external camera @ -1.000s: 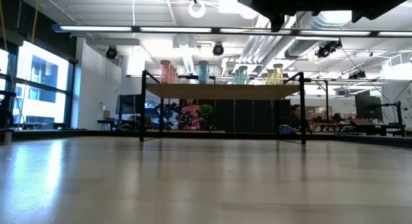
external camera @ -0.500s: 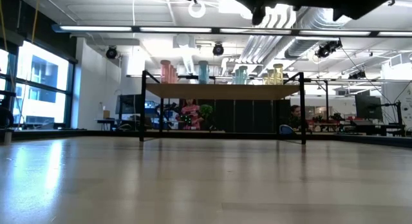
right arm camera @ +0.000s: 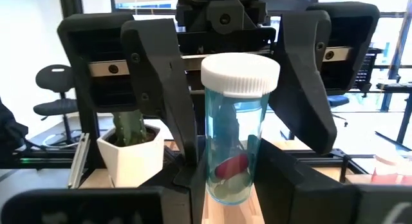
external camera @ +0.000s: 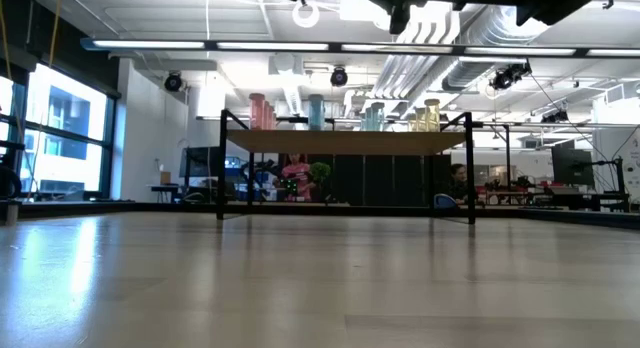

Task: Pick and place medicine bottles onto shelf by color
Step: Put the green pill bottle on the shelf aligned with the other green pill bottles

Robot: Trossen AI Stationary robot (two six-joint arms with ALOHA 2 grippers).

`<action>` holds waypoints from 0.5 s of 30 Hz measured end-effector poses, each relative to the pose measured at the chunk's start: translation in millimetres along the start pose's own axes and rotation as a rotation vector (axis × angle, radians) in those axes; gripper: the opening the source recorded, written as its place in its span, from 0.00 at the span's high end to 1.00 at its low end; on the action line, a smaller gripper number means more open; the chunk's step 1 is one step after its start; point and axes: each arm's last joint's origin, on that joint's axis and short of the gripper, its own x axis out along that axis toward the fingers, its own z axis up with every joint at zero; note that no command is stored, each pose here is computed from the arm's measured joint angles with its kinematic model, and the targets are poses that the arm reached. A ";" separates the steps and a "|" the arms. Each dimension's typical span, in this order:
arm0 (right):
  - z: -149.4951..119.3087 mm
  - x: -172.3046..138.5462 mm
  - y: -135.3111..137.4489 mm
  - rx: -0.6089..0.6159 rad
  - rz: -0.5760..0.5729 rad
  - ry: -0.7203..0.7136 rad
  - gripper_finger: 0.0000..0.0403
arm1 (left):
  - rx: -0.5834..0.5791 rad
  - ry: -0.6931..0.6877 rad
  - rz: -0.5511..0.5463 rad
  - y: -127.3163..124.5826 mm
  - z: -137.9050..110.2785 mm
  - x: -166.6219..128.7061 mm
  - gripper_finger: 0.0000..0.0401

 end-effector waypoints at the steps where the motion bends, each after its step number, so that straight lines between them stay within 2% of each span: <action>1: 0.0 -0.1 0.6 -0.001 -0.007 0.000 0.77 | 0.000 -0.001 0.000 0.0 0.1 0.0 0.47; 5: 0.1 -0.2 1.4 -0.014 -0.010 0.000 0.77 | -0.001 -0.005 0.000 0.1 0.5 0.0 0.50; 15: 0.8 -0.1 0.9 -0.016 -0.011 -0.007 0.77 | 0.006 -0.008 -0.033 -0.8 0.7 0.0 0.68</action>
